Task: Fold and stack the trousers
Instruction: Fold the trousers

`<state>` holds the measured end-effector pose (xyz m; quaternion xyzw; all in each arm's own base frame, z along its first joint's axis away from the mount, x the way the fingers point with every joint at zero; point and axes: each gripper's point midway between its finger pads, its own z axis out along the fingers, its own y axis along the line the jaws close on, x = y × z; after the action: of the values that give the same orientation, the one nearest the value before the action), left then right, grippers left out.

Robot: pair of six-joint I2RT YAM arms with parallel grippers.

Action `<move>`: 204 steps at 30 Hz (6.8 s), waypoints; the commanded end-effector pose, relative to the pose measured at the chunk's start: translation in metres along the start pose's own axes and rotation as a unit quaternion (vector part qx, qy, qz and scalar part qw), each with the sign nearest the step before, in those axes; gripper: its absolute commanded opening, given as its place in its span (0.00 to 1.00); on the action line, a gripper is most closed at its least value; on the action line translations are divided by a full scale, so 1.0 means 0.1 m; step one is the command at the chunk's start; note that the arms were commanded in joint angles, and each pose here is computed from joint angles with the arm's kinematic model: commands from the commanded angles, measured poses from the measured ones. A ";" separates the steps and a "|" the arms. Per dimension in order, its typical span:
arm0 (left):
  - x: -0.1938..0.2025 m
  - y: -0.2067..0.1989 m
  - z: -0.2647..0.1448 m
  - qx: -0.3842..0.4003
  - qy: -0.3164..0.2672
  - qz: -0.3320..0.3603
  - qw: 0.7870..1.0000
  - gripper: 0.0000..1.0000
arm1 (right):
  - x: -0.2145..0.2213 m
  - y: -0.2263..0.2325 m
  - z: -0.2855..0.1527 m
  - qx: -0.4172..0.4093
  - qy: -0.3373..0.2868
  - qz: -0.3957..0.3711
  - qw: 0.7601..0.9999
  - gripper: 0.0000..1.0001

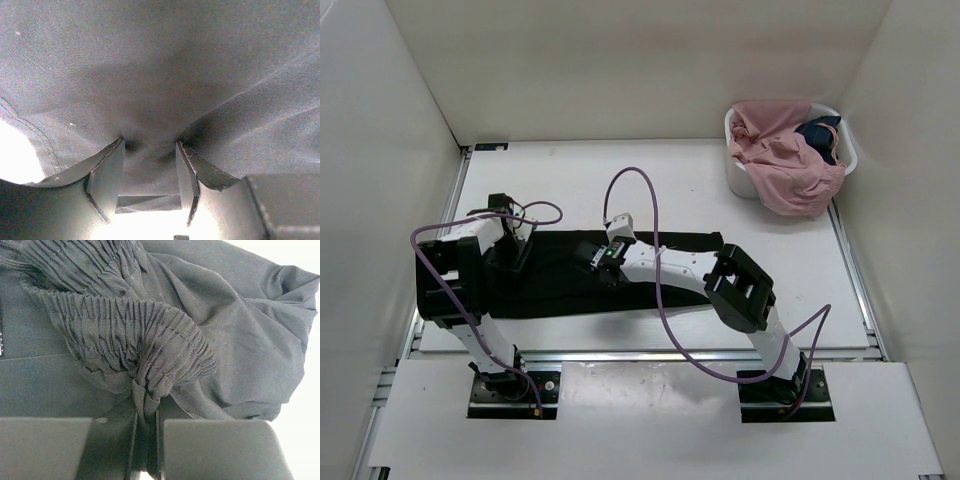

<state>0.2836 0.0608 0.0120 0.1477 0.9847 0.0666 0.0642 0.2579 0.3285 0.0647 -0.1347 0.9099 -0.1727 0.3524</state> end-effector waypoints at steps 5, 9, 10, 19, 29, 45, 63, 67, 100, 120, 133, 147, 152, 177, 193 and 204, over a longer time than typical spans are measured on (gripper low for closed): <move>0.05 -0.10 0.19 0.021 0.017 -0.004 1.000 0.57 | -0.35 0.17 -0.16 -0.006 -0.040 -0.007 0.999 0.00; 0.04 -0.09 0.17 0.020 0.017 -0.004 1.000 0.57 | -0.33 0.38 -0.19 -0.060 -0.045 -0.024 0.997 0.14; 0.04 -0.09 0.17 0.020 0.017 -0.004 1.000 0.57 | -0.28 0.45 -0.16 -0.081 -0.032 -0.033 0.996 0.32; 0.04 -0.07 0.12 0.015 0.015 -0.005 1.000 0.57 | -0.90 0.24 -1.19 -0.270 -0.101 0.021 0.957 0.93; -0.40 0.37 -0.74 -0.068 -0.075 -0.001 0.995 0.69 | 0.10 -1.12 -0.51 -0.240 0.032 0.242 0.939 0.83; -1.33 -1.52 -1.28 0.198 -0.144 0.182 0.952 0.78 | 0.84 -1.39 0.16 -0.356 0.074 0.394 0.844 0.74; -1.47 -2.12 -0.52 0.260 -0.065 0.185 0.946 0.15 | 1.44 -1.18 0.23 -0.360 0.177 0.413 0.817 0.00; -1.44 -2.07 -0.65 0.249 -0.075 0.182 0.948 0.15 | 1.39 -1.28 -0.09 -0.384 0.168 0.400 0.815 0.00; -1.84 -5.10 -1.73 0.386 -0.270 0.485 0.737 0.91 | 1.99 -1.70 -0.19 -0.277 0.095 0.547 0.784 0.53; -1.74 -5.40 -1.87 0.470 -0.276 0.476 0.690 1.00 | 2.48 -1.65 -0.20 -0.230 0.218 0.460 0.829 0.50; -1.29 -5.65 -1.35 0.508 -0.195 0.486 0.685 0.80 | 2.55 -1.57 -0.28 -0.260 0.227 0.451 0.823 0.48; -2.09 -5.34 -1.54 0.394 -0.302 0.463 0.734 0.15 | 2.23 -1.44 -0.16 -0.310 0.194 0.443 0.818 0.48; -2.14 -5.31 -1.51 0.377 -0.306 0.460 0.743 0.15 | 2.20 -1.40 -0.13 -0.322 0.193 0.438 0.817 0.41; -2.83 -4.70 -1.60 0.263 -0.376 0.404 0.791 0.66 | 2.13 -1.65 -0.22 -0.281 0.177 0.418 0.845 0.63; -2.50 -3.19 -2.77 0.088 -0.430 0.322 0.839 1.00 | 1.18 -2.06 0.22 -0.206 0.143 0.368 0.895 0.73; -1.40 -2.13 -1.45 0.202 -0.191 0.200 0.939 0.49 | 1.19 -2.05 0.38 -0.221 0.151 0.387 0.882 0.72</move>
<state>0.3677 -0.2124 0.1538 0.3896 0.8745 -0.0876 0.2752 0.2146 0.0907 0.0436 0.1926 0.9504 0.1552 0.1888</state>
